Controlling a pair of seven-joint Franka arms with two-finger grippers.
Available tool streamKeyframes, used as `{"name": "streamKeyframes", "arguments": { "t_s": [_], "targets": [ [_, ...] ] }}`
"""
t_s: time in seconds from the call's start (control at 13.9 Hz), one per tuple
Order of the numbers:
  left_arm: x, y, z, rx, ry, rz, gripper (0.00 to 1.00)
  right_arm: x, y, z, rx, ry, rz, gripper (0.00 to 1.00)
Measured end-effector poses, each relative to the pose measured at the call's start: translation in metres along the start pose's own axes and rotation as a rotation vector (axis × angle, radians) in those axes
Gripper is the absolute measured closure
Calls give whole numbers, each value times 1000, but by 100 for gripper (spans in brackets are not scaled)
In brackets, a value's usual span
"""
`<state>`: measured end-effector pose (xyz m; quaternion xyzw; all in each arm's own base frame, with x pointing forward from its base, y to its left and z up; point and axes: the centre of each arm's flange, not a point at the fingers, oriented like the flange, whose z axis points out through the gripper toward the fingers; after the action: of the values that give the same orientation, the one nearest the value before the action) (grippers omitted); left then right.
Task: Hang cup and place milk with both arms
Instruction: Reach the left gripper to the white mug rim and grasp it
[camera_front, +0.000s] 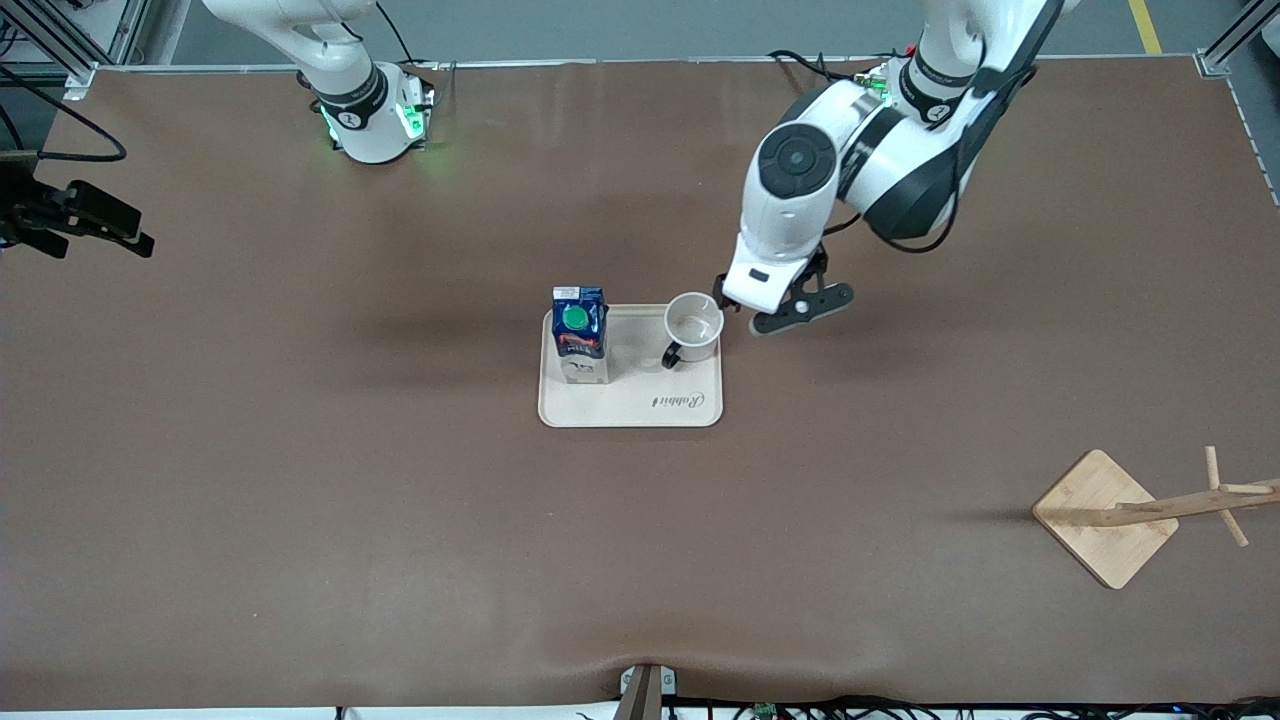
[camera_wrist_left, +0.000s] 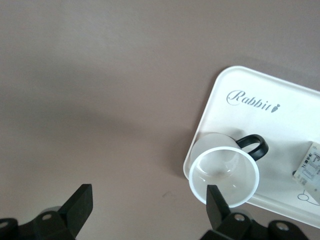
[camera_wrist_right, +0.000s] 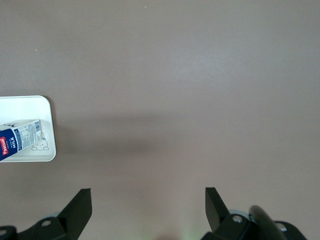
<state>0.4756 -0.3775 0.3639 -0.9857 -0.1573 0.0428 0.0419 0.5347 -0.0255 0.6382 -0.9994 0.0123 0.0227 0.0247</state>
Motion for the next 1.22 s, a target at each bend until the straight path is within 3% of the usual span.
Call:
{"name": "streamKeyframes", "arguments": {
  "t_s": [0.14,0.29,0.86,1.22],
  "targets": [
    [2,9,28,-6,-26,10,6,0,0,0,1,0,0,0],
    [7,13,52,9,-29,51,21,0,0,0,3,0,0,0],
    [-1,26,72,23,-34,307,21,5,-1,7,4,-12,0,0],
    [0,42,84,7,-58,472,31,8,-1,11,3,-18,1,0]
  ]
}}
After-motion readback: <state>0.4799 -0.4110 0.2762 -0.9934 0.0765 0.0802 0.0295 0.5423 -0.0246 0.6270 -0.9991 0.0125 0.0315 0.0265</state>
